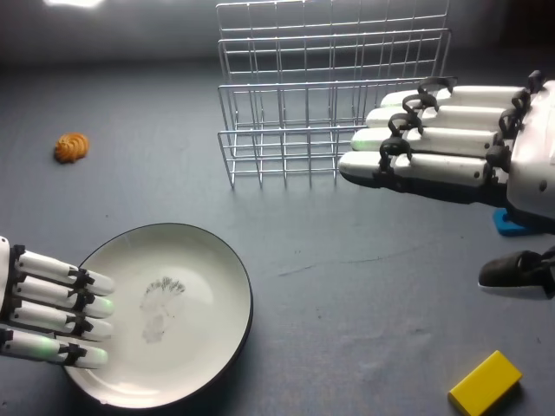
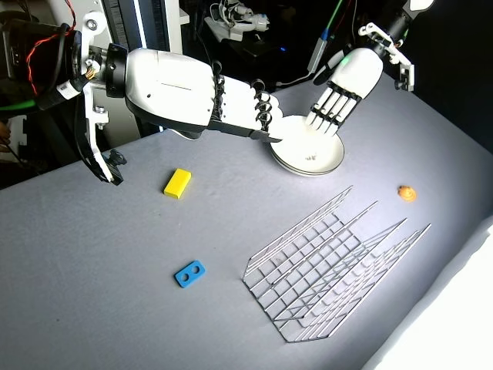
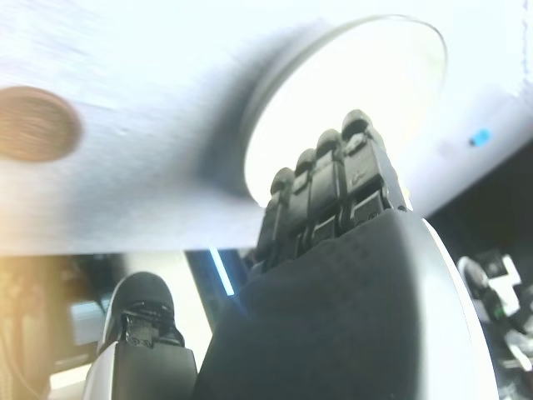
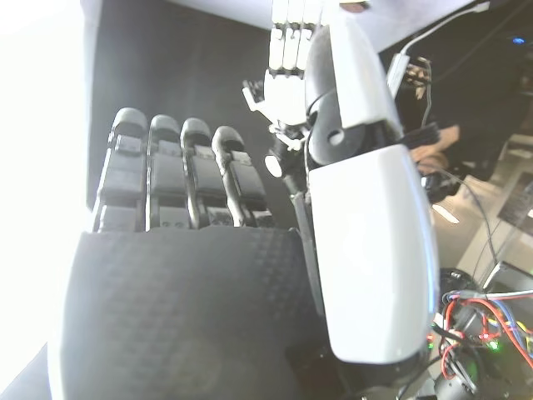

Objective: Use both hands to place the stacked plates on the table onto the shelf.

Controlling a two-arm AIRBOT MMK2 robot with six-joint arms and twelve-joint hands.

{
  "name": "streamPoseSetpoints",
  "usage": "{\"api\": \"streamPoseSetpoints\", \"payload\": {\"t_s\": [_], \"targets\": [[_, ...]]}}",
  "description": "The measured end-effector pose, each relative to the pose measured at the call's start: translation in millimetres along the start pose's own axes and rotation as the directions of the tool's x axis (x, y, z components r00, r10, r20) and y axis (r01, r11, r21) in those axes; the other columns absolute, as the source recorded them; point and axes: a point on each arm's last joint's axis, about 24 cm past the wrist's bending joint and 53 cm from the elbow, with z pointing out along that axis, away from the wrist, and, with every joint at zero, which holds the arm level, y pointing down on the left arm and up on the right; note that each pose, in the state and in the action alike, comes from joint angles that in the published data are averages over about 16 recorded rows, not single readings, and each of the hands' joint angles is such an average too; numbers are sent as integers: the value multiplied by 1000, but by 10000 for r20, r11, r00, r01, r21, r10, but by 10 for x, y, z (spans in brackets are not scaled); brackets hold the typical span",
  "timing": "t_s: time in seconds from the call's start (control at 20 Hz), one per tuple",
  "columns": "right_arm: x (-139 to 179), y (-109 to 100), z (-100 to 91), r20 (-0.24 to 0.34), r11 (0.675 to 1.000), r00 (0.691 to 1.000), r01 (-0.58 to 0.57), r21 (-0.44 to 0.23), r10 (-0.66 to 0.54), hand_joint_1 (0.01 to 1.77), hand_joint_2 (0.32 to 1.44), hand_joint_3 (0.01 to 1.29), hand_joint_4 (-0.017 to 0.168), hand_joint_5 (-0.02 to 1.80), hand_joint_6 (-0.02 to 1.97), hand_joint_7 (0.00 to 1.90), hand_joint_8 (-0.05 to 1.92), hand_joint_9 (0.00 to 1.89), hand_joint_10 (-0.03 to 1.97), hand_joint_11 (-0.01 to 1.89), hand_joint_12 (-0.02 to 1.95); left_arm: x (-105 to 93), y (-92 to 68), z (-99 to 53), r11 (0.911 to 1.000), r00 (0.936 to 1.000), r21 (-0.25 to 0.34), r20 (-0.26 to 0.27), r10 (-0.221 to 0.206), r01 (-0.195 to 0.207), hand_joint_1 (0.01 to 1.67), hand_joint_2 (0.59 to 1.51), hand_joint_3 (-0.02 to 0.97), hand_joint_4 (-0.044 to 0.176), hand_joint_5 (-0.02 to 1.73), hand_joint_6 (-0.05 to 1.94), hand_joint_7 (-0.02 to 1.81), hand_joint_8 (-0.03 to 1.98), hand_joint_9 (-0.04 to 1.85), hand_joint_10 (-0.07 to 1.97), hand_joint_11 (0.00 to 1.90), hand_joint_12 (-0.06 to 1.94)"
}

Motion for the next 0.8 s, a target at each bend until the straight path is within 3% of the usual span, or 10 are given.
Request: {"api": "streamPoseSetpoints", "payload": {"t_s": [0.8], "targets": [[59, 5, -10, -120, 9995, 9994, 318, -64, -319, 1082, 1063, 14, -1, 26, 20, 38, 13, 30, 4, 13, 257, 201, 46, 174, 9981, 9975, -240, -417, -571, 561, 18, 1125, 11, -5, -3, -19, 6, 3, 18, 11, 18, 6]]}}
